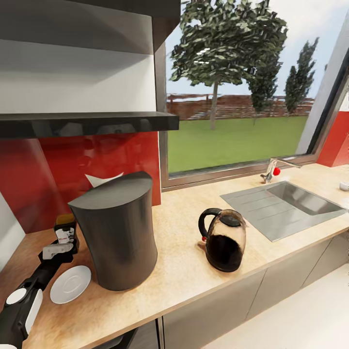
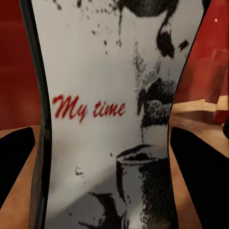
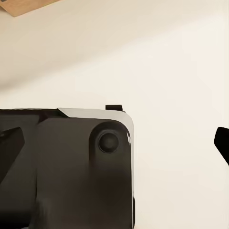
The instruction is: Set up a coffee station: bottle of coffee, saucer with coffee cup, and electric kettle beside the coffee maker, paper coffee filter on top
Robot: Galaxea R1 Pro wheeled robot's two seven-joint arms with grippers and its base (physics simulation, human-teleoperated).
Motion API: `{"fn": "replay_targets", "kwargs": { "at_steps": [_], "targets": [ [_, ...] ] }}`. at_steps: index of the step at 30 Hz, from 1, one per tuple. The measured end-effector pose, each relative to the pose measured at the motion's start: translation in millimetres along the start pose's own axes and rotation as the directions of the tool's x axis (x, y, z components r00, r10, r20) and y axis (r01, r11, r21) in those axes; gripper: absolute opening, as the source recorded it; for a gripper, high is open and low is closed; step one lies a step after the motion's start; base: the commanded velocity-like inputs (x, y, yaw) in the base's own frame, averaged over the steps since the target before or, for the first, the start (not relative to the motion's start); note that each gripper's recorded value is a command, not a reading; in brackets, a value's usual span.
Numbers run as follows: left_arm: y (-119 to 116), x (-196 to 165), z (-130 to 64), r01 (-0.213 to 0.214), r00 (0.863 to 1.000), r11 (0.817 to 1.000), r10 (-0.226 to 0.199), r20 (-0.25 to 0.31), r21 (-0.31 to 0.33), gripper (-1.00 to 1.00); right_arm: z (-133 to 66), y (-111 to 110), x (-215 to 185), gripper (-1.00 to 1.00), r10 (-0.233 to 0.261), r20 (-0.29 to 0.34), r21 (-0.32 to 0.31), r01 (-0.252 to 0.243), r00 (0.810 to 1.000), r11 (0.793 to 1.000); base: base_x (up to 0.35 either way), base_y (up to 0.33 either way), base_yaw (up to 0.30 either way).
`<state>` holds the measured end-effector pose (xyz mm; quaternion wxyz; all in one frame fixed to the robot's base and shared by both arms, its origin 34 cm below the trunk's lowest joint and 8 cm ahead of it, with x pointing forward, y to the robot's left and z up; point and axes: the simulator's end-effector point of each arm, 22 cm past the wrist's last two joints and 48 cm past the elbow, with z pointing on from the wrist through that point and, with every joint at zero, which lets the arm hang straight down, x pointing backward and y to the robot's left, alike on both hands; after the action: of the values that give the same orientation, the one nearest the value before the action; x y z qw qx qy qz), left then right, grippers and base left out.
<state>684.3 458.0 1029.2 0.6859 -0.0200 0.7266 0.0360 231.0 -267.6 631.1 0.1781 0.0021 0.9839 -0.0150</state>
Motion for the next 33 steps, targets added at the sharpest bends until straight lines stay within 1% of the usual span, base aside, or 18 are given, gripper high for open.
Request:
{"fn": "replay_targets", "kwargs": {
  "at_steps": [4,6,7,11,16,25,26,28,33],
  "targets": [
    [-0.2,0.0,0.0,0.0,1.0,1.0,0.0,0.0,0.0,-1.0,0.0,0.0,0.2,1.0,0.0,0.0,0.0,0.0,1.0,1.0,0.0,0.0,-0.02],
    [0.2,-0.8,0.0,0.007,1.0,1.0,-0.007,0.003,-0.002,-1.0,-0.1,0.0,0.4,1.0,0.0,-0.001,0.0,0.0,1.0,1.0,0.0,0.0,-0.161],
    [1.0,-2.1,0.1,0.016,1.0,1.0,-0.016,0.009,-0.005,-1.0,-0.1,0.0,0.4,1.0,0.0,-0.001,0.0,0.0,1.0,1.0,0.0,0.0,-0.197],
    [1.0,-1.7,-0.1,0.023,1.0,1.0,-0.023,0.01,-0.006,-1.0,0.0,0.0,0.2,1.0,0.0,-0.001,0.0,0.0,1.0,1.0,0.0,0.0,-0.061],
    [-8.5,1.2,0.7,0.037,0.999,0.999,-0.037,0.01,0.002,-1.0,0.0,0.0,0.4,1.0,0.0,-0.001,0.0,0.0,1.0,1.0,0.0,0.0,-0.005],
    [-12.8,2.2,1.2,0.034,0.999,0.999,-0.034,0.007,0.011,-1.0,-0.1,-0.2,0.6,1.0,0.001,-0.001,0.001,-0.001,1.0,1.0,0.0,0.0,0.0],
    [-12.6,2.3,1.2,0.034,0.999,0.999,-0.034,0.007,0.011,1.0,-0.1,-0.2,0.6,1.0,0.001,-0.001,0.001,-0.001,1.0,1.0,0.0,0.0,0.0],
    [-12.2,2.6,1.1,0.033,0.999,0.999,-0.034,0.006,0.01,1.0,-0.1,-0.2,0.6,1.0,0.001,-0.001,0.001,-0.001,1.0,1.0,0.0,0.0,0.0],
    [-10.4,31.8,-4.6,0.062,0.997,0.998,-0.062,-0.052,-0.001,1.0,-0.1,-0.2,0.7,1.0,0.001,-0.001,0.001,-0.001,1.0,1.0,0.0,0.0,0.0]
  ]
}}
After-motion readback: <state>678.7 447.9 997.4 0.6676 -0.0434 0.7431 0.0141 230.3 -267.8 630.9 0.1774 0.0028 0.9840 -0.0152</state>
